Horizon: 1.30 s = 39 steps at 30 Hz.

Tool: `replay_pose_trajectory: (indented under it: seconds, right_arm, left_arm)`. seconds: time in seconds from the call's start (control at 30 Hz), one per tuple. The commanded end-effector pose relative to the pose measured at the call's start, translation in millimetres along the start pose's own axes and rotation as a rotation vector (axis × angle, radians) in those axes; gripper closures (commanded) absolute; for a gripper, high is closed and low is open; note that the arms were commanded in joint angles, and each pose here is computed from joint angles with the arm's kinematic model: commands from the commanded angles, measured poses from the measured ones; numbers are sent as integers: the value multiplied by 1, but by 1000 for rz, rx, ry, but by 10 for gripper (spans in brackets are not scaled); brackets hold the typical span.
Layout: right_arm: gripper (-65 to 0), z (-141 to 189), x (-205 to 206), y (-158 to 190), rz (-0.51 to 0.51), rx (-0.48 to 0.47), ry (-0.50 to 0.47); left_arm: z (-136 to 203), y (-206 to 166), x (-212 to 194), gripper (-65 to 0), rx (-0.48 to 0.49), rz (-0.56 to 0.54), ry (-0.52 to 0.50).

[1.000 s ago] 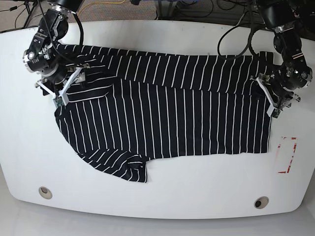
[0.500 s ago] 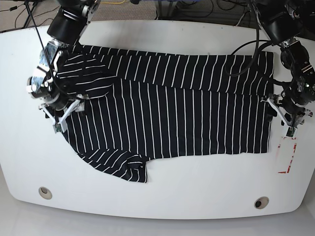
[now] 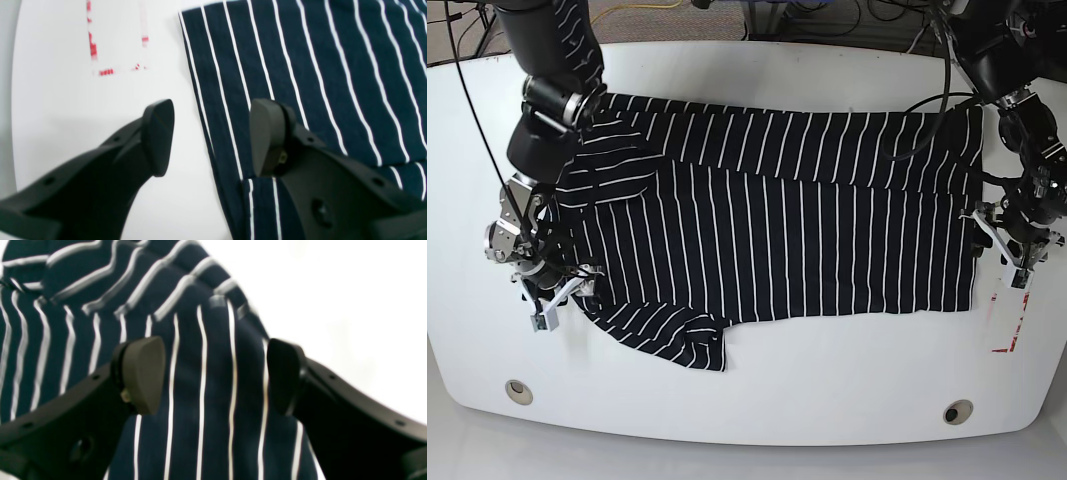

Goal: Layout the t-shirt on the table in an organized manner, then fold the t-shirt properly
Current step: 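Reach both grippers to the shirt's hem corners and grasp them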

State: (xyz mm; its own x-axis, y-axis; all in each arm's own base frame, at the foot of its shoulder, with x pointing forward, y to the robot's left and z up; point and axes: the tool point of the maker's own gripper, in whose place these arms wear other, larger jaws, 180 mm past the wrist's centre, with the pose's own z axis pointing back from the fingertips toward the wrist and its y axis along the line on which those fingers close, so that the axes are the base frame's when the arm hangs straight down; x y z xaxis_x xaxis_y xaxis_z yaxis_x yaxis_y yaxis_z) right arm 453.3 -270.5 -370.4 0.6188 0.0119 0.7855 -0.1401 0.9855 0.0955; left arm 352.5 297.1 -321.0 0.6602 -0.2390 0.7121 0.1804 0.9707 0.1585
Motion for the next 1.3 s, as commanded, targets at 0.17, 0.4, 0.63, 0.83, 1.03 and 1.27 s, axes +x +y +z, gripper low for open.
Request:
replay_pose_trajectory:
  seconds: [0.17, 0.4, 0.63, 0.83, 1.03, 1.27]
  right_arm:
    - [-465, -7, 27, -33, -122, 11, -140]
    - [-463, -14, 9, -32, -203, 29, -179]
    - [-461, -26, -15, -6, -227, 70, -138]
    - [-460, -34, -17, 15, -238, 104, -136]
    - [-401, -39, -17, 27, -245, 125, -135]
    - [-132, -39, -17, 26, -244, 123, -135]
  left_arm:
    - [6, 4, 0, -339, 7, -12, -19]
    - [6, 0, -15, -339, -1, -10, 11]
    - [6, -1, -21, -339, -4, -9, 23]
    - [8, 4, -21, -339, 10, 2, 19]
    - [11, 24, -15, -340, 48, 65, -8]
    - [4, 64, -6, -344, 107, 157, -11]
